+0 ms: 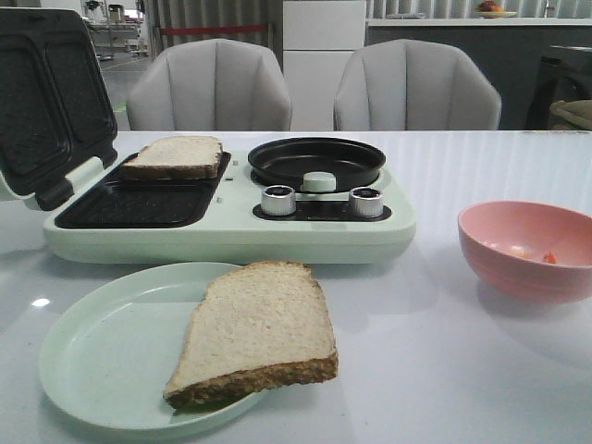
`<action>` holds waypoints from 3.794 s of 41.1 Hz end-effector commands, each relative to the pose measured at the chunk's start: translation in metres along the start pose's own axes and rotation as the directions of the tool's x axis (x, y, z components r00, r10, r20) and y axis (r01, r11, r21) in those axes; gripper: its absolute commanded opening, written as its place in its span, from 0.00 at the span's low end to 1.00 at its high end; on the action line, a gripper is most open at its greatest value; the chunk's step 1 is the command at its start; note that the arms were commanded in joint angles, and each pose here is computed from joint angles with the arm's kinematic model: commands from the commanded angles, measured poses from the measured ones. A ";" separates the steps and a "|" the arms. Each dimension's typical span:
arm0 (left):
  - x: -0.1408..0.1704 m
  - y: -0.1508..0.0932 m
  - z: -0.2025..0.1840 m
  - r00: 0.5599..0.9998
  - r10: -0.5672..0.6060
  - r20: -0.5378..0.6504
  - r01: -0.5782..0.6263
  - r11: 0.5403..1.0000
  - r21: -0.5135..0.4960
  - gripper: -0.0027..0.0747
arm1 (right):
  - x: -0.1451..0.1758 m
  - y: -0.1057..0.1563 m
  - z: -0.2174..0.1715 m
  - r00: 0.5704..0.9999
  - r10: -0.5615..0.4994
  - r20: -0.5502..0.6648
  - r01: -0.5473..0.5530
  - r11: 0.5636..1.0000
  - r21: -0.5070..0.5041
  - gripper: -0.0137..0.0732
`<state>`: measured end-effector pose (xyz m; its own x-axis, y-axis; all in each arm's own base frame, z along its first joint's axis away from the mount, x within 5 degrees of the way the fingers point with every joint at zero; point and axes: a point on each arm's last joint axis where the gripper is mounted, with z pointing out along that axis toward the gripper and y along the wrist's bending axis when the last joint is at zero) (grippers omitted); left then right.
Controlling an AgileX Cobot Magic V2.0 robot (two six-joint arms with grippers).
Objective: Make breakfast with bread and shrimp
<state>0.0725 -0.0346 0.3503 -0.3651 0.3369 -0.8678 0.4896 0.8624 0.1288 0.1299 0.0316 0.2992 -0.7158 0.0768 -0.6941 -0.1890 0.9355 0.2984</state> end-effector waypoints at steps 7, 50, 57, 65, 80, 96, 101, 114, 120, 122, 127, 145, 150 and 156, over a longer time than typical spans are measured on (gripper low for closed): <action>-0.015 0.001 -0.005 0.993 -0.005 0.117 0.006 1.000 -0.008 0.60 | -0.022 0.015 0.028 0.999 0.021 -0.035 -0.029 0.968 -0.250 0.61; -0.018 0.002 -0.005 0.988 -0.007 0.152 0.009 1.000 -0.008 0.60 | -0.018 0.056 0.209 0.895 0.091 -0.436 -0.269 0.890 -0.367 0.76; -0.018 0.002 -0.005 0.988 -0.007 0.152 0.009 1.000 -0.008 0.60 | -0.014 0.060 0.227 0.876 0.096 -0.473 -0.324 0.844 -0.427 0.76; -0.018 0.002 -0.005 0.988 -0.007 0.153 0.009 1.000 -0.009 0.60 | -0.009 0.058 0.240 0.867 0.117 -0.484 -0.350 0.835 -0.425 0.76; -0.022 0.002 -0.006 0.981 -0.007 0.196 0.009 1.000 -0.013 0.60 | -0.008 0.064 0.242 0.877 0.099 -0.470 -0.343 0.814 -0.468 0.76; -0.022 0.002 -0.006 0.981 -0.007 0.196 0.009 1.000 -0.013 0.60 | -0.003 0.064 0.247 0.858 0.105 -0.502 -0.375 0.797 -0.474 0.71; -0.022 0.002 -0.006 0.981 -0.007 0.196 0.009 1.000 -0.013 0.60 | -0.003 0.064 0.247 0.859 0.104 -0.502 -0.374 0.796 -0.475 0.58; -0.022 0.002 -0.006 0.981 -0.007 0.196 0.009 1.000 -0.013 0.60 | -0.004 0.064 0.246 0.869 0.095 -0.486 -0.355 0.803 -0.478 0.37; -0.022 0.002 -0.006 0.981 -0.007 0.196 0.009 1.000 -0.013 0.60 | -0.009 0.066 0.240 0.886 0.077 -0.457 -0.328 0.802 -0.500 0.31; -0.022 0.002 -0.006 0.981 -0.007 0.196 0.009 1.000 -0.013 0.60 | -0.012 0.068 0.236 0.894 0.071 -0.443 -0.317 0.800 -0.510 0.29; -0.022 0.002 -0.006 0.981 -0.007 0.196 0.009 1.000 -0.013 0.60 | -0.022 0.072 0.222 0.915 0.058 -0.398 -0.285 0.793 -0.538 0.28; -0.022 0.002 -0.006 0.981 -0.007 0.196 0.009 1.000 -0.013 0.60 | -0.074 0.097 0.148 0.991 0.008 -0.132 -0.094 0.741 -0.665 0.28; -0.022 0.002 -0.006 0.981 -0.007 0.196 0.009 1.000 -0.013 0.60 | -0.094 0.106 0.145 0.997 0.019 -0.075 -0.065 0.720 -0.691 0.28; -0.022 0.002 -0.006 0.981 -0.007 0.196 0.009 1.000 -0.013 0.60 | -0.113 0.121 0.154 0.999 0.035 -0.040 -0.053 0.707 -0.705 0.28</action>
<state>0.0755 -0.0368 0.3578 -0.2931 0.2979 -0.9085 0.4836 0.8659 0.1279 0.2866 0.1801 0.2833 -0.7852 0.0355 -0.6183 -0.5278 0.4839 0.6980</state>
